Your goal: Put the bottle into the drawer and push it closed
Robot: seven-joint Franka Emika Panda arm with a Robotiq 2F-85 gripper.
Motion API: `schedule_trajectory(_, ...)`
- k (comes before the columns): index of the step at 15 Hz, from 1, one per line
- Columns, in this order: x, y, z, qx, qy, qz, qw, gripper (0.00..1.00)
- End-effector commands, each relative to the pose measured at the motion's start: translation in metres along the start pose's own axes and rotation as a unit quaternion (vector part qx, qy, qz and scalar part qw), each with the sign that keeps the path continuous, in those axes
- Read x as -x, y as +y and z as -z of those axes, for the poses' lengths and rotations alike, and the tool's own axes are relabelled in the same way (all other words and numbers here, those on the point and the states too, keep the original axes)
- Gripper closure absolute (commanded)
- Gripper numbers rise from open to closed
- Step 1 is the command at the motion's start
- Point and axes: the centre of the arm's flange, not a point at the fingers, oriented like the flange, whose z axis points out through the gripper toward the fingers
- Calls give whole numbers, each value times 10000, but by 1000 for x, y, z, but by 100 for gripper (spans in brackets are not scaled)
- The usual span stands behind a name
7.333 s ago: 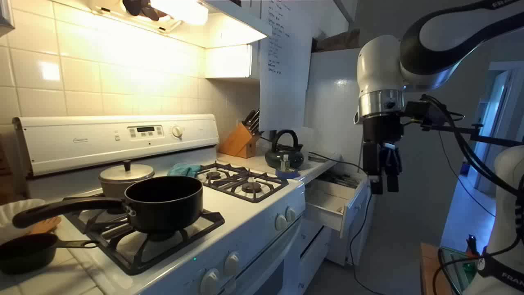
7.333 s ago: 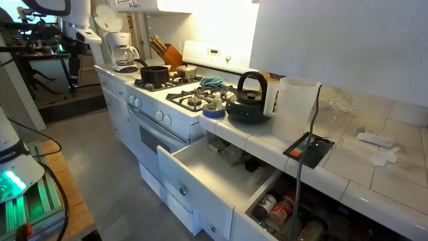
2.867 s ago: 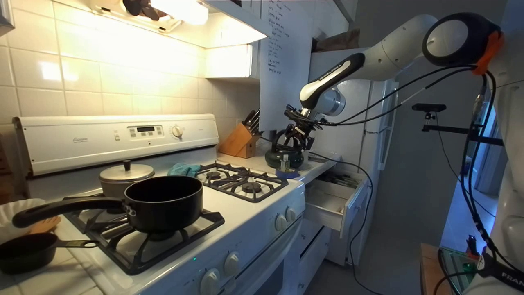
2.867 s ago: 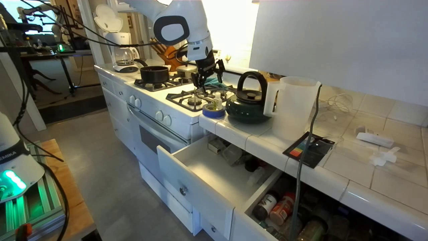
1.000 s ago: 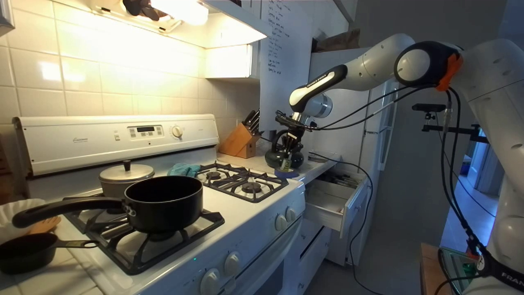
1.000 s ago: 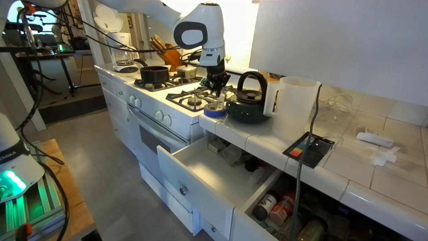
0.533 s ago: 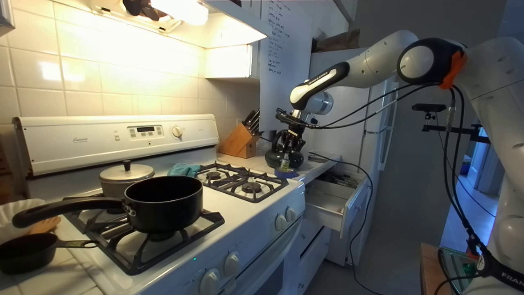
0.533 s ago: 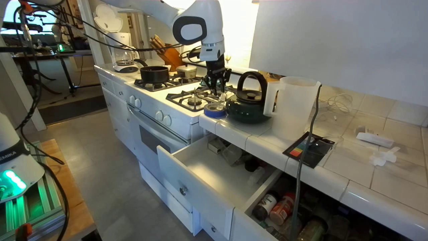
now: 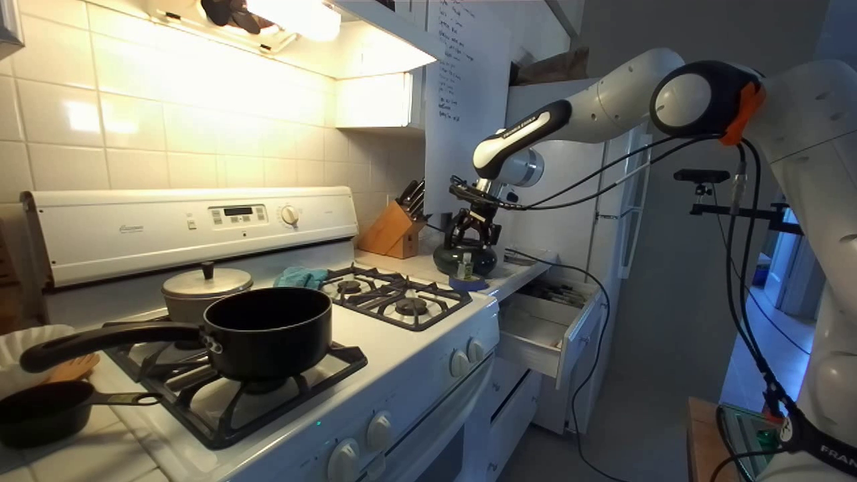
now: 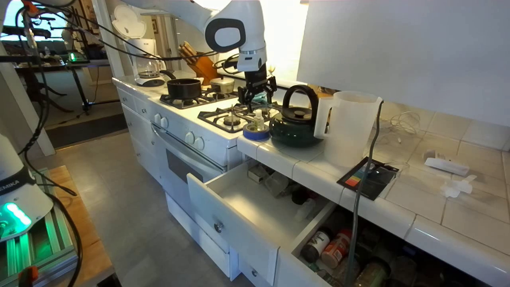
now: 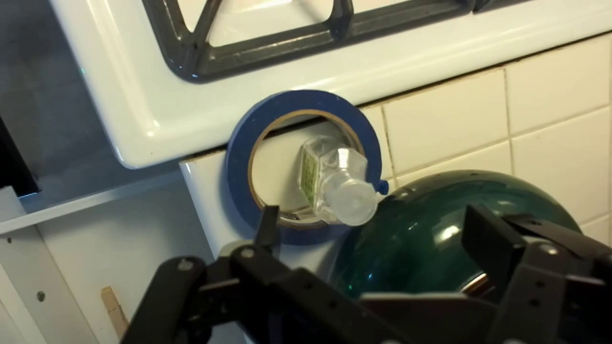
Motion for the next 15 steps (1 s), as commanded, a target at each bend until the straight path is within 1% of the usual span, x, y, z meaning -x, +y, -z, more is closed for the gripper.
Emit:
schedule_trajectory(1, 4, 7, -3, 106, 113, -101, 9998, 0)
schedule_trajectory(4, 3, 7, -14, 233, 99, -65, 9997, 0)
schedule_trajectory(5, 3, 8, -18, 263, 119, -78, 9996, 6)
schedule_trajectory(6, 2, 8, -22, 294, 127, -79, 9995, 17)
schedule_trajectory(7, 1, 8, -26, 320, 140, -92, 9993, 30)
schedule_trajectory(8, 1, 9, -28, 341, 154, -99, 9993, 31)
schedule_trajectory(9, 1, 10, -30, 341, 173, -110, 9992, 36)
schedule_trajectory(10, 1, 10, -30, 328, 200, -123, 9992, 45)
schedule_trajectory(15, 0, 12, -29, 331, 263, -148, 9990, 80)
